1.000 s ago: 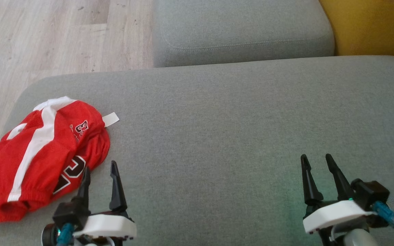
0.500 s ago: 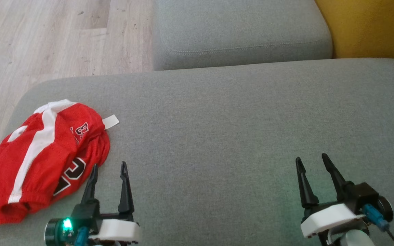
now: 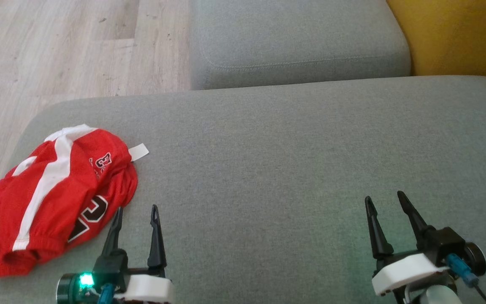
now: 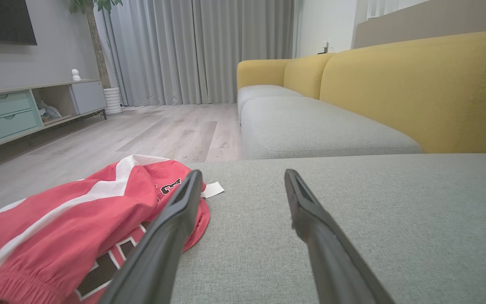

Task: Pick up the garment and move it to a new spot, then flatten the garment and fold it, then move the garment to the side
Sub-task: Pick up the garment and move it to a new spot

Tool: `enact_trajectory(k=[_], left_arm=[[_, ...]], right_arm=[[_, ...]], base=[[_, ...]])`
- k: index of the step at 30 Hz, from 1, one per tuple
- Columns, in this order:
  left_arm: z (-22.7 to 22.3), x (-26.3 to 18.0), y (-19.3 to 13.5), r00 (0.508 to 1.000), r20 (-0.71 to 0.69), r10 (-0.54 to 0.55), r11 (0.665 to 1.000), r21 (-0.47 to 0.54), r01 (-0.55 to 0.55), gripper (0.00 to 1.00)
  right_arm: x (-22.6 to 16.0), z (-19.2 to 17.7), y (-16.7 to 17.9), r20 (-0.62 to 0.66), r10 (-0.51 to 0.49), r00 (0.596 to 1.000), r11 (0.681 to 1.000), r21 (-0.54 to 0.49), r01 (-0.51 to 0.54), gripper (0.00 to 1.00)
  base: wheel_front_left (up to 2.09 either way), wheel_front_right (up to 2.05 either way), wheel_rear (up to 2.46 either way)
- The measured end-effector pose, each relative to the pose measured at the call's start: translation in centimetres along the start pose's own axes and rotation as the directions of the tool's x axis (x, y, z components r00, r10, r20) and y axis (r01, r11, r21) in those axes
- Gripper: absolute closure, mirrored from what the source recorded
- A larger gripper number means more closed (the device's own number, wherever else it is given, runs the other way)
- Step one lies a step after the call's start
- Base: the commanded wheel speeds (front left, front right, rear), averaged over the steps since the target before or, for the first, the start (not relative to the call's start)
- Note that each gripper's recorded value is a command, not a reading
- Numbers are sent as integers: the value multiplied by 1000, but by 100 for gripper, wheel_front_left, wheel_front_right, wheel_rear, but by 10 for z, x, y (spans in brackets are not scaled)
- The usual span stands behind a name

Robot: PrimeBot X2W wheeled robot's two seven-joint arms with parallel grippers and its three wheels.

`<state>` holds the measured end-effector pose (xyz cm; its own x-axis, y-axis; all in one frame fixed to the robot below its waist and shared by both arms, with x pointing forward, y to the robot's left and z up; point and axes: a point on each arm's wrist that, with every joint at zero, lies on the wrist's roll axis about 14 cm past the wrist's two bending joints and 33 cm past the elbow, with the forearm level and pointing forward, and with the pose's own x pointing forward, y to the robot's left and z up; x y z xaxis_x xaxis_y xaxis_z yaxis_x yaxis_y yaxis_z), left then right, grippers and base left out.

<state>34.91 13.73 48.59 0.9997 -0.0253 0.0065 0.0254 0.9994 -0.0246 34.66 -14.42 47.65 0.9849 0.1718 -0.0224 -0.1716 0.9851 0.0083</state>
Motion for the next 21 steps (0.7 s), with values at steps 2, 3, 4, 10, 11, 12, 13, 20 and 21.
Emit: enact_trajectory(k=[2,3,4,10,11,12,13,20,21], left_arm=[[0,0,1,1000,-1,2,1000,0,-2,0],[0,-1,1,1000,-1,3,1000,0,-3,0],[-1,-1,1,1000,-2,5,1000,0,-5,0],[-6,-6,10,999,-19,30,1000,8,-30,0],[-7,-7,12,999,-19,39,999,9,-39,0],[-7,-9,16,998,-19,52,999,9,-52,0],[-7,-11,20,998,-19,66,998,9,-66,0],[-8,-33,61,979,-20,204,979,4,-204,0],[-8,-38,69,973,-19,231,973,6,-231,0]], right_arm=[[0,-1,0,-2,2,1000,1000,0,-2,0],[0,-1,1,-3,3,1000,1000,0,-3,0],[0,-1,1,-4,4,1000,1000,0,-4,0],[4,-2,5,-8,18,1000,1000,3,-18,0],[6,-2,7,-8,25,1000,1000,6,-25,0],[7,-3,10,-10,34,999,999,6,-34,0],[9,-3,13,-12,43,999,999,6,-43,0],[25,-8,46,-32,150,988,989,9,-150,0],[28,-8,52,-33,170,985,985,7,-170,0]], base=[[0,0,0],[0,0,0],[0,0,0],[0,0,0],[0,0,0],[0,0,0],[0,0,0],[0,0,0],[0,0,0]])
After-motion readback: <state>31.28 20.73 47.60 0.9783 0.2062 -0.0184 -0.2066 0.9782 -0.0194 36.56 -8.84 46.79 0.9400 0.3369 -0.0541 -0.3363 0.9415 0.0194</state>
